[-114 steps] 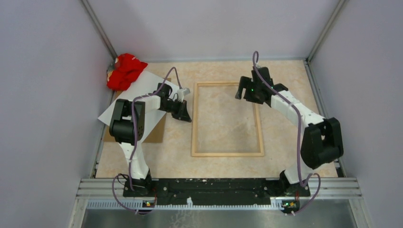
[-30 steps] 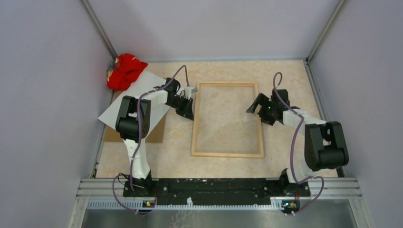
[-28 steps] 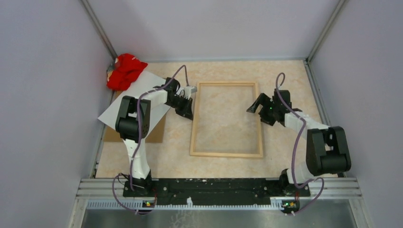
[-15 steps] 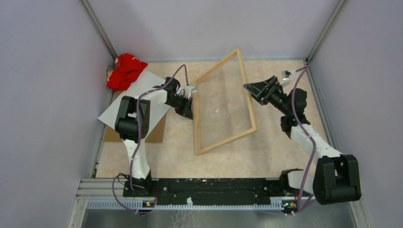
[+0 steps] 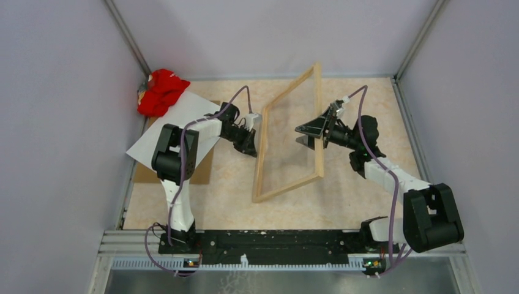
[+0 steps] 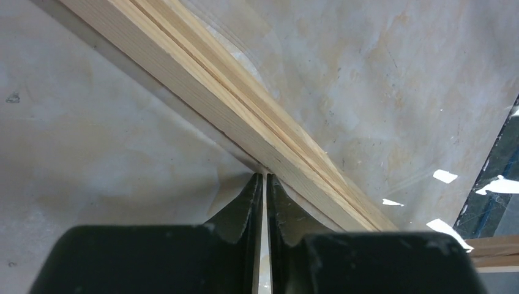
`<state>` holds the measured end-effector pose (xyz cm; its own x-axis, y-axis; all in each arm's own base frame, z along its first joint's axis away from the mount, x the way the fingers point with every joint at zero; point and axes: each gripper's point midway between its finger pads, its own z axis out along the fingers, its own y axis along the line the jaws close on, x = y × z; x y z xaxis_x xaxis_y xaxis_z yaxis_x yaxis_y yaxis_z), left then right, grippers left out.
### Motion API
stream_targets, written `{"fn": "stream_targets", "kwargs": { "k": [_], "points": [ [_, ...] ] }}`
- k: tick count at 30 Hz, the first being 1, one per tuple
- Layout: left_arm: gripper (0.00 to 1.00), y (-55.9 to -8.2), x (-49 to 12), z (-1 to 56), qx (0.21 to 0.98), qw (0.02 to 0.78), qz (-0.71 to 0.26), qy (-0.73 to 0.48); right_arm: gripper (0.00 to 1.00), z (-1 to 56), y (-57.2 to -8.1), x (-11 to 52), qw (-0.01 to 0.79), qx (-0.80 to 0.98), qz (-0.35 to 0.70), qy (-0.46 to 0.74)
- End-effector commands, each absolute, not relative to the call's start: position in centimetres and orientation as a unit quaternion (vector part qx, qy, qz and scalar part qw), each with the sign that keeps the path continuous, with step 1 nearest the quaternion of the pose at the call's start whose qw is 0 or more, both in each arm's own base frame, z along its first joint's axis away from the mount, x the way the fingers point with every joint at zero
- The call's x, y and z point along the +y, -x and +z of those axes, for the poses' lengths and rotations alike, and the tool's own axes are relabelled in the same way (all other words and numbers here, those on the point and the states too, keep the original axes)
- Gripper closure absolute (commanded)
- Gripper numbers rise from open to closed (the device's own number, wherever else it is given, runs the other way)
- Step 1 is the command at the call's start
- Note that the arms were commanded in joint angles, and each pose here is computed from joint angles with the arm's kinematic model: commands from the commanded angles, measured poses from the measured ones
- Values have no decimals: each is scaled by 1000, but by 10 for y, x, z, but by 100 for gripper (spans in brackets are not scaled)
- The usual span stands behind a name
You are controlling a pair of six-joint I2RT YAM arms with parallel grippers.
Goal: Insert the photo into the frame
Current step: Adjust the photo frame at the center of the board, then pick up the photo frame item from the photo frame.
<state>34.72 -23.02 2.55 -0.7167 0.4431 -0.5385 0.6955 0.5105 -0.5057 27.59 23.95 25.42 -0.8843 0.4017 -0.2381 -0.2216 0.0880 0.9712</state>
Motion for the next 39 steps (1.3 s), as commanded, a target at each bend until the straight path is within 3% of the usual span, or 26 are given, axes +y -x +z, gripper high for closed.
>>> {"fn": "stream_targets", "kwargs": {
  "k": [1,5,8,11,18,21,22,31,39],
  "points": [
    [86,-357,-205,25,863,180,-333,-334,11,295,-272,244,260,687,679,-15],
    [74,-381,-182,60,861,219,-312,-336,11,314,-274,245,269,687,675,-4],
    [57,-390,-172,94,855,242,-287,-359,11,324,-277,246,273,685,675,2],
    [48,-393,-173,135,838,270,-281,-381,11,325,-279,247,272,686,675,-1],
    [37,-373,-190,201,802,290,-325,-409,15,304,-282,250,247,676,694,-36],
    [7,-352,-213,263,756,308,-384,-432,17,307,-283,252,246,673,697,-38],
    [3,-342,-222,283,736,319,-392,-451,17,310,-284,253,250,673,695,-37],
    [1,-239,-288,373,609,392,-389,-570,21,329,-299,262,261,678,685,-49],
    [1,-203,-327,355,635,384,-298,-601,23,333,-311,271,263,696,665,-65]
  ]
}}
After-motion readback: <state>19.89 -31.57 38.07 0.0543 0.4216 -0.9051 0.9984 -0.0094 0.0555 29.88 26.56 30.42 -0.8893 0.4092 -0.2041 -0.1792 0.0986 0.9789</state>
